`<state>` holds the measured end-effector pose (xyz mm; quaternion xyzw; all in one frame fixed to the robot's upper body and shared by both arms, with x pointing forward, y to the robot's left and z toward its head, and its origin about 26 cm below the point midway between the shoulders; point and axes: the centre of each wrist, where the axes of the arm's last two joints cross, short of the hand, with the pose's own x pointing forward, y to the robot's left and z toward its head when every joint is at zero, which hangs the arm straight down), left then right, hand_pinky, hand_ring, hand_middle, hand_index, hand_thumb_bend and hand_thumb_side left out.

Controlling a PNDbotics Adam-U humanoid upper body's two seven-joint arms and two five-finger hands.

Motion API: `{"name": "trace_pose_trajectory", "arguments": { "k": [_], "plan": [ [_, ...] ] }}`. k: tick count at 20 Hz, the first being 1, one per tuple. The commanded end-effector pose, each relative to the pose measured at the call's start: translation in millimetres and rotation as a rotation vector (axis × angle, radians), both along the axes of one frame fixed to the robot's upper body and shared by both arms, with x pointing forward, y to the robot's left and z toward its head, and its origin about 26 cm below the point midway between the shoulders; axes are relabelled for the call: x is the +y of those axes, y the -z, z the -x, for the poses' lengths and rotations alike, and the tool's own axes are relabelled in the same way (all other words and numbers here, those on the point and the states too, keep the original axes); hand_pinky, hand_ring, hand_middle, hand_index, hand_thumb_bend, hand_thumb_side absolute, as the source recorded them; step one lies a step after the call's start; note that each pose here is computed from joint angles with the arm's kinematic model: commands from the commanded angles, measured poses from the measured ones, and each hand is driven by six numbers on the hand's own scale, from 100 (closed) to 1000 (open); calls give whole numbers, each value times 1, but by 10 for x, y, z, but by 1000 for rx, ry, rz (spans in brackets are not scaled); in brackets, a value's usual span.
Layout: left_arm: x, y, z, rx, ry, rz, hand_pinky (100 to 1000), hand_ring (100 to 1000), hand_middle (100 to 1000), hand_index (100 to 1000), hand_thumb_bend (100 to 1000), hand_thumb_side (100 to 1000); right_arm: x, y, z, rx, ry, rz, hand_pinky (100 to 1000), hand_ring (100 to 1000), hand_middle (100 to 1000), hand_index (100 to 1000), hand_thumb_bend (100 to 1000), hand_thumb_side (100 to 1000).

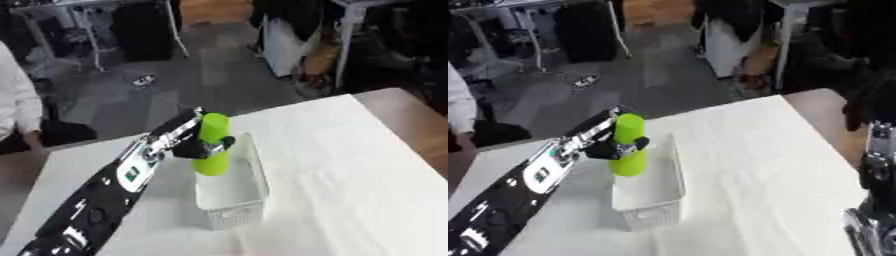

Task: Pick up objects on the table and place them in the box.

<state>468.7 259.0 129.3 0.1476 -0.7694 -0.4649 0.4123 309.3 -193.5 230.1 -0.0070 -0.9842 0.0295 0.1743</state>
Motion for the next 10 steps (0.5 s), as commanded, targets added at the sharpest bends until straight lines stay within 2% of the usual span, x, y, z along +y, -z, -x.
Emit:
{"name": "trace_pose_trajectory", "arguments": {
  "k": [1, 2, 4, 6, 10],
  "plan": [
    [39, -200, -50, -40, -9, -75, 452, 760, 840, 900, 145, 1000, 15, -92, 23, -35, -13, 3, 115, 300, 298, 313, 359, 468],
    [40, -209, -52, -36, -12, -116, 624, 855, 916, 950, 161, 1000, 14, -92, 23, -35, -12, 3, 116, 300, 298, 313, 359, 468],
    [45, -213, -56, -29, -26, -149, 838, 991, 1000, 1000, 203, 1000, 8, -92, 22, -36, -9, 2, 116, 300, 298, 313, 359, 467],
    [55, -219, -59, -36, -40, -139, 876, 1000, 1000, 1000, 231, 1000, 3, -89, 22, -36, -6, 1, 115, 300, 298, 313, 358, 467],
    [71, -240, -63, -73, -70, -83, 864, 1000, 1000, 1000, 250, 1000, -6, -83, 22, -34, -2, 4, 115, 300, 298, 313, 358, 468]
  ]
}}
